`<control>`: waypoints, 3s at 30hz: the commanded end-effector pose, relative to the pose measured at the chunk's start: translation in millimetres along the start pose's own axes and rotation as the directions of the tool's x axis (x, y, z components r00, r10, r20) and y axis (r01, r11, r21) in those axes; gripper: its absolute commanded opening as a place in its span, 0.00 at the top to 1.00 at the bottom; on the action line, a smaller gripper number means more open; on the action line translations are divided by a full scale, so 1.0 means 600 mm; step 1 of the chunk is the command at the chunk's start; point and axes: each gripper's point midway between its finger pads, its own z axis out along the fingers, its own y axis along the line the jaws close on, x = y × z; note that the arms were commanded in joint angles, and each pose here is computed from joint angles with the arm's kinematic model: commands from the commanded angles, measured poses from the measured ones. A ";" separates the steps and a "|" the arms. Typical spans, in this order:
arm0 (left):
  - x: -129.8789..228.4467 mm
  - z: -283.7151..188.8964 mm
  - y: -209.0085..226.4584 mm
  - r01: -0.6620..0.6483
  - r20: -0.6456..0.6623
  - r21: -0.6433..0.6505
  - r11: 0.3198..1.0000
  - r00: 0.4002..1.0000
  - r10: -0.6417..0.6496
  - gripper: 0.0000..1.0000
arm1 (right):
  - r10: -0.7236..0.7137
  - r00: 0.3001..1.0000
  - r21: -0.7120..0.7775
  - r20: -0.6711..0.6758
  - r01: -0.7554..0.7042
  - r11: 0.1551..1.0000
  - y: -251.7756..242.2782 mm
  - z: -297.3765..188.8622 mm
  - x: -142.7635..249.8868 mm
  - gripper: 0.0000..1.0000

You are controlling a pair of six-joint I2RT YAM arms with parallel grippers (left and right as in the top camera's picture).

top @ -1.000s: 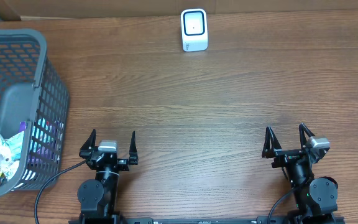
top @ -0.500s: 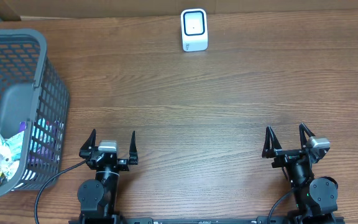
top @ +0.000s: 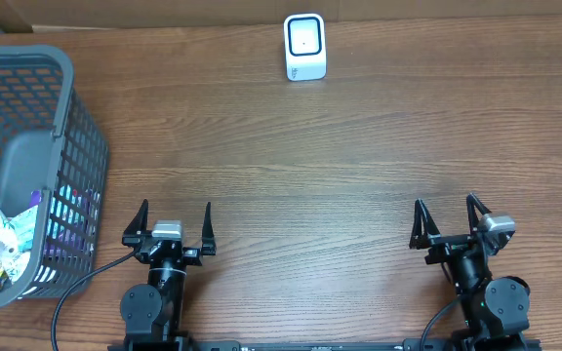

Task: Scan the item barcode

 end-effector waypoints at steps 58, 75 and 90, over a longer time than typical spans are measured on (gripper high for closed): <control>-0.383 0.122 0.130 0.260 -0.585 -0.315 0.913 0.704 -0.402 0.00 | 0.040 0.626 -0.067 -0.779 -0.147 0.987 0.163 0.085 -0.215 0.00; -0.171 0.004 0.414 0.249 -0.222 -0.922 0.295 0.285 -0.932 0.00 | 0.048 0.599 -0.041 -0.799 -0.134 0.990 0.155 0.075 -0.205 0.00; 0.065 0.026 0.418 0.138 -0.169 -0.973 0.184 0.110 -0.979 0.00 | 0.050 0.593 -0.038 -0.803 -0.135 0.990 0.155 0.073 -0.203 0.00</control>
